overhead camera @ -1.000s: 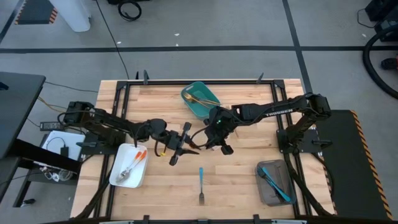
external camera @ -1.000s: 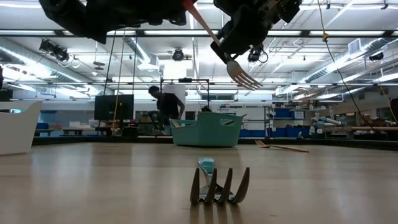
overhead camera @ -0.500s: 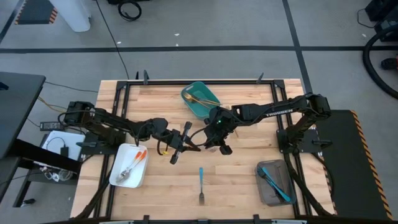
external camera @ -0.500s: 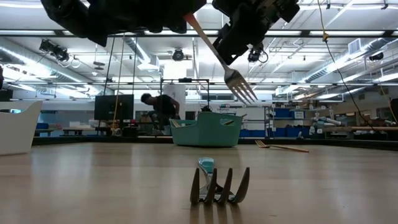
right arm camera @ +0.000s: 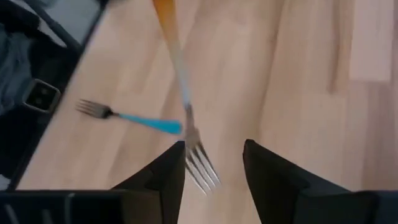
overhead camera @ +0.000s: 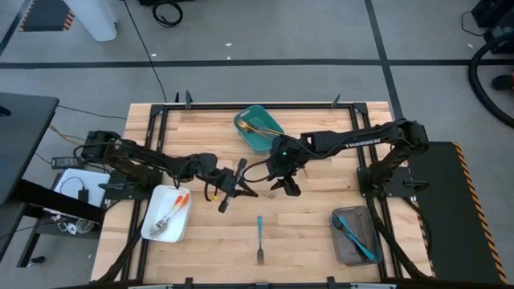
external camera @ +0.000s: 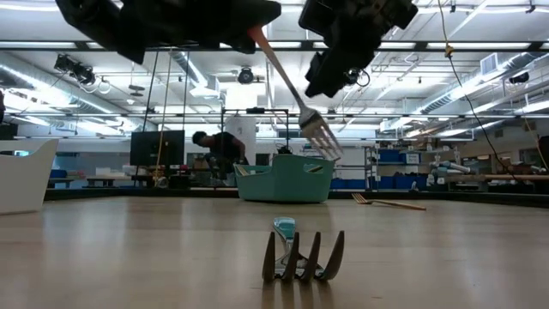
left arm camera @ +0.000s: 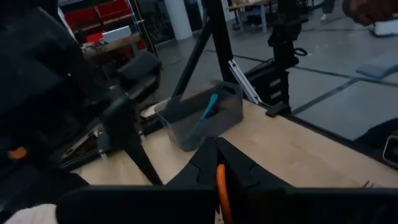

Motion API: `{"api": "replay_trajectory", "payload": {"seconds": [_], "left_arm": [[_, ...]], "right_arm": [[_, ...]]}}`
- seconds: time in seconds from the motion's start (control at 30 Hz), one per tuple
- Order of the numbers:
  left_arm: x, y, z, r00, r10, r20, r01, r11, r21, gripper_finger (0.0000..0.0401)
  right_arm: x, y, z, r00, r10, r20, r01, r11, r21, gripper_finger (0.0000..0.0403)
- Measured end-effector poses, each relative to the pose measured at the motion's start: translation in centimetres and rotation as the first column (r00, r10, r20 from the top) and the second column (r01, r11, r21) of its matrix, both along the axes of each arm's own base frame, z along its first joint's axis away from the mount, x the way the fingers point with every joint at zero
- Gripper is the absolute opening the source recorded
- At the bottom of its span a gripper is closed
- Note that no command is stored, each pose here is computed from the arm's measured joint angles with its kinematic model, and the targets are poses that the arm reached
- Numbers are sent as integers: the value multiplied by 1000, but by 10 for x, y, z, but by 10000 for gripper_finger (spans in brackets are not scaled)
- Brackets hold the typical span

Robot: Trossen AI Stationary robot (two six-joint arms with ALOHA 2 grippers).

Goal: Sort silverware by color (type)
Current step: Put the orange fork into the white bin

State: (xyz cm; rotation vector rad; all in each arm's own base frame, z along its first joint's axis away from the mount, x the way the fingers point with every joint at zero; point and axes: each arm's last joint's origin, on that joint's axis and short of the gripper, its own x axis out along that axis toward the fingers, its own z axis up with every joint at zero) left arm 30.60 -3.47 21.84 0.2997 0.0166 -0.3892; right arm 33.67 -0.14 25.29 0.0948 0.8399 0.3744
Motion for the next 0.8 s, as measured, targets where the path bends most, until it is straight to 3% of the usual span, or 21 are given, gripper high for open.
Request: {"api": "replay_trajectory", "payload": {"seconds": [0.37, 0.8], "left_arm": [[-4, -1, -6, 993, 26, -117, -29, 999, -22, 6], [-31, -8, 11, 955, 118, -273, -132, 991, -34, 7]], "right_arm": [[-14, -3, 4, 986, -152, -69, 135, 970, -203, 167], [-14, -8, 4, 975, -219, -40, 195, 926, -325, 167]]}}
